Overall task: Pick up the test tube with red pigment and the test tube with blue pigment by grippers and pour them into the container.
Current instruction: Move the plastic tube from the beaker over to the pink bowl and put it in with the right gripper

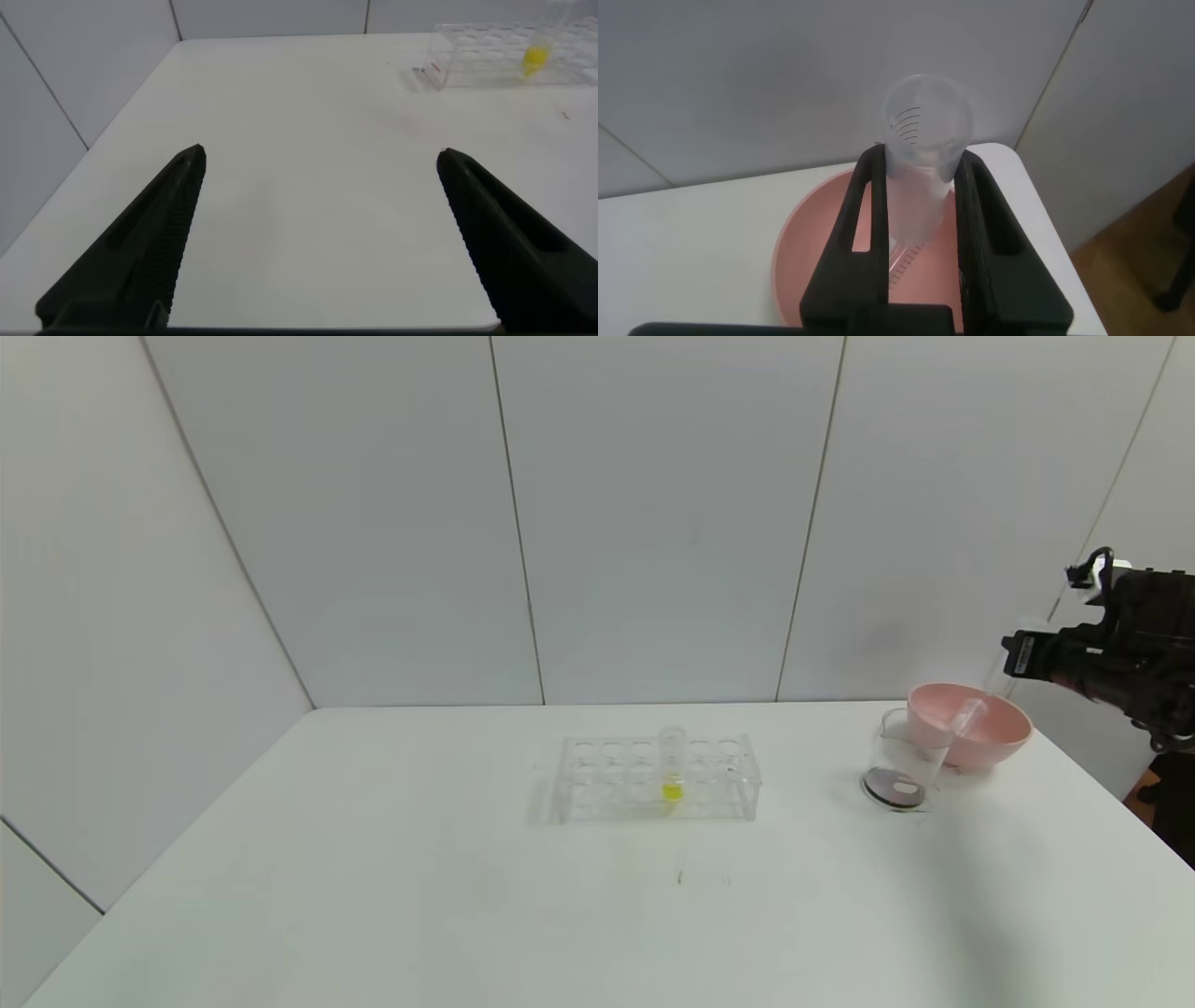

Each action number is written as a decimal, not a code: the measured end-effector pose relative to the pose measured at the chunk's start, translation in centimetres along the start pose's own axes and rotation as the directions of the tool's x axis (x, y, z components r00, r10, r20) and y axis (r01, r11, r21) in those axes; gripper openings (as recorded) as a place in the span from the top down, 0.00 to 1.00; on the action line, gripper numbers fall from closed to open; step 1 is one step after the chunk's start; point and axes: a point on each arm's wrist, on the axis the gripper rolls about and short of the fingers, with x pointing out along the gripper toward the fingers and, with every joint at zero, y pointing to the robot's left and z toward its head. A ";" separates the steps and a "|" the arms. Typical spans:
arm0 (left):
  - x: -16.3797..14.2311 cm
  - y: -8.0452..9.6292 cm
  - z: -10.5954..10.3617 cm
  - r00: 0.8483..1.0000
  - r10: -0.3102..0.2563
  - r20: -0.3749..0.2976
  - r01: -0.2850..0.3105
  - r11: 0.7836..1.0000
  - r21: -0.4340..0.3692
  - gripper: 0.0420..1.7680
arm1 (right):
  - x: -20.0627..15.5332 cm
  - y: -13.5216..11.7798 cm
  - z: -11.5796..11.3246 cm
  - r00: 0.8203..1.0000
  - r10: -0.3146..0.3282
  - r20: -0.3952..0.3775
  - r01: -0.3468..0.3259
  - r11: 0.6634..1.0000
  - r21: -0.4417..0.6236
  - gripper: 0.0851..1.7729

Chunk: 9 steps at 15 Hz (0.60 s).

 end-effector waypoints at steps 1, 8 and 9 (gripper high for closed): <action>0.0 0.0 0.0 1.000 0.000 0.000 0.000 1.000 0.000 0.00 | 0.8 -0.1 -0.5 1.000 -0.009 -0.005 0.009 1.000 0.000 0.77; 0.0 0.0 0.0 1.000 0.000 0.000 0.000 1.000 0.000 0.00 | 2.3 0.0 -2.1 1.000 0.003 -0.020 -0.003 1.000 -0.002 0.77; 0.0 0.0 0.0 1.000 0.000 0.000 0.000 1.000 0.000 0.00 | 2.3 0.1 -2.3 1.000 0.006 -0.017 -0.006 1.000 -0.003 0.77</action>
